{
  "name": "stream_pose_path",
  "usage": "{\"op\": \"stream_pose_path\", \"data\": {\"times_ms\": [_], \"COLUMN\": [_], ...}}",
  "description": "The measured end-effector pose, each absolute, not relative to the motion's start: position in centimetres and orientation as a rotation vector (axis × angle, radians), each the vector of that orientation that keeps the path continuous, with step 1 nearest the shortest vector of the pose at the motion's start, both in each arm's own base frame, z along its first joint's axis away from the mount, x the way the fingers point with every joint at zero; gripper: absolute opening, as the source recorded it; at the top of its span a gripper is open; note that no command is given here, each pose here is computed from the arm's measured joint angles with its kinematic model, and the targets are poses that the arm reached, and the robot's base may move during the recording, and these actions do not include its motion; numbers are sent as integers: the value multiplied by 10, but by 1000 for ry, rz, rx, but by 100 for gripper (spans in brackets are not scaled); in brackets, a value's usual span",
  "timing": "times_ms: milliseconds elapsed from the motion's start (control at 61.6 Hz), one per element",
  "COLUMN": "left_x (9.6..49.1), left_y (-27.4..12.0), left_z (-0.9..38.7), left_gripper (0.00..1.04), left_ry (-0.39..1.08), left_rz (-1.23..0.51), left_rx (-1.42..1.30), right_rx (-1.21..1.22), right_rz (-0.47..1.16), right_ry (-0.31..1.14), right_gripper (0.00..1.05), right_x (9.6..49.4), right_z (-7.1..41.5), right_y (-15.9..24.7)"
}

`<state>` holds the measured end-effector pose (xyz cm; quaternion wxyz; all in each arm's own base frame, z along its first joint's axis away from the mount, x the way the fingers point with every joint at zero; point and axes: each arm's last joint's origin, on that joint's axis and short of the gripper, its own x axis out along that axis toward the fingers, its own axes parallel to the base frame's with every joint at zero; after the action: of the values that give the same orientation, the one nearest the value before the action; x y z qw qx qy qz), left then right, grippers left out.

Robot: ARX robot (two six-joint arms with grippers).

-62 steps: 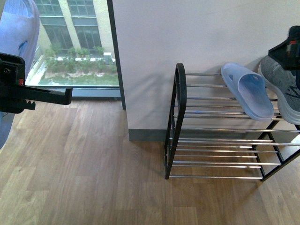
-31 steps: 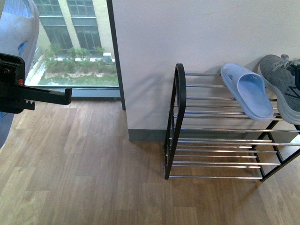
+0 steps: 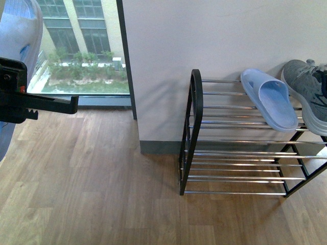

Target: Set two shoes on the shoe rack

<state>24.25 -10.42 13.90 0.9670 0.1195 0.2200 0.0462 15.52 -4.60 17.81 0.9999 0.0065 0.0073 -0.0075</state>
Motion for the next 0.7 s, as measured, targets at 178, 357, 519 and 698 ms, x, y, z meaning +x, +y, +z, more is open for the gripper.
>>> {"op": "stream_pose_path", "data": {"times_ms": [178, 357, 519, 698], "left_x": [243, 243, 243, 243], "left_y": [-104, -104, -104, -104], "left_z": [139, 139, 139, 139], "left_gripper": [2, 2, 2, 2], "left_ry": [445, 445, 445, 445], "left_rz": [94, 94, 94, 93], "left_rx": [242, 242, 242, 242], "right_rx": [11, 3, 2, 3], "right_rz": [-12, -5, -8, -33], "right_ry": [15, 0, -7, -13], "right_gripper": [6, 2, 2, 2], "right_x": [145, 138, 133, 127], "right_z": [174, 167, 170, 171], "right_y": [-31, -22, -16, -7]}}
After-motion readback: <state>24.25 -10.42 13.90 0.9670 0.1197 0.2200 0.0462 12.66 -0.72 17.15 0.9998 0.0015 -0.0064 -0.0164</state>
